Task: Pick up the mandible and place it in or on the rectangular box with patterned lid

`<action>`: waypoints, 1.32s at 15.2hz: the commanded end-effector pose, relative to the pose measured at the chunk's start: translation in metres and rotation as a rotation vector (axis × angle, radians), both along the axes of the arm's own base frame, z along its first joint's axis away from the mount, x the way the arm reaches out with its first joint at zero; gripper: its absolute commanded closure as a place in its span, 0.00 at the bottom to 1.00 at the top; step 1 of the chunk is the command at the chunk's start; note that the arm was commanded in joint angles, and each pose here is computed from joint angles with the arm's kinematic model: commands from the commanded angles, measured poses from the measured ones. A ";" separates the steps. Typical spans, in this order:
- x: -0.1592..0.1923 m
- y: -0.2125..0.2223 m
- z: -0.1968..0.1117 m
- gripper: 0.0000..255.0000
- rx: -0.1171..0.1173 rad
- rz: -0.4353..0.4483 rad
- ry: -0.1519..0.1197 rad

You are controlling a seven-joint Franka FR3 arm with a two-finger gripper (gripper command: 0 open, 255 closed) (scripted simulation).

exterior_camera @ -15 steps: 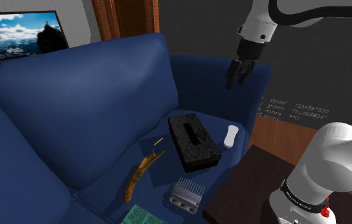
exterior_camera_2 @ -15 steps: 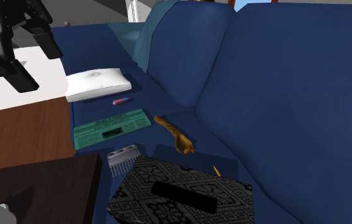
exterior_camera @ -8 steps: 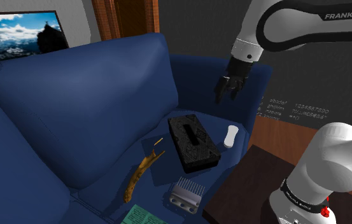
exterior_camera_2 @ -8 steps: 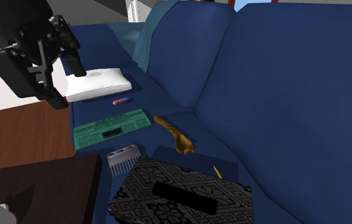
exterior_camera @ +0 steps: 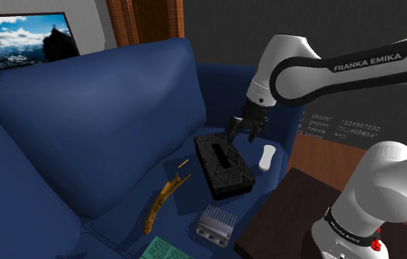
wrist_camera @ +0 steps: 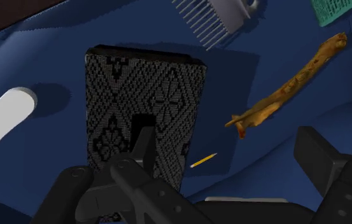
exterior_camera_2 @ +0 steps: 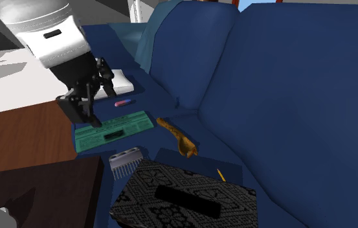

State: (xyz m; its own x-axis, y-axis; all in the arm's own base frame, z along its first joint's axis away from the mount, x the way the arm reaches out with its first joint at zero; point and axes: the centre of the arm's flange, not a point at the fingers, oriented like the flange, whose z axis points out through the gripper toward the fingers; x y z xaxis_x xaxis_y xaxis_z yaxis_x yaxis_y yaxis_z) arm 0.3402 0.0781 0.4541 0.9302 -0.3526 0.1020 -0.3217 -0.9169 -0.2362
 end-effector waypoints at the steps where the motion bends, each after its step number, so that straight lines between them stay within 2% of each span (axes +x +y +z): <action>1: 0.006 0.014 -0.020 0.00 0.019 -0.054 -0.004; 10: 0.043 0.077 -0.109 0.00 0.096 -0.273 -0.010; 20: 0.102 0.144 -0.202 0.00 0.181 -0.516 -0.015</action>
State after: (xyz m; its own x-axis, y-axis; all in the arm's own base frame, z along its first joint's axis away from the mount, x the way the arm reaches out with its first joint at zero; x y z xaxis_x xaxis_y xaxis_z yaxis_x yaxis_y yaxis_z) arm 0.4362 0.2147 0.2613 0.6514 -0.7585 0.0175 -0.6986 -0.6086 -0.3763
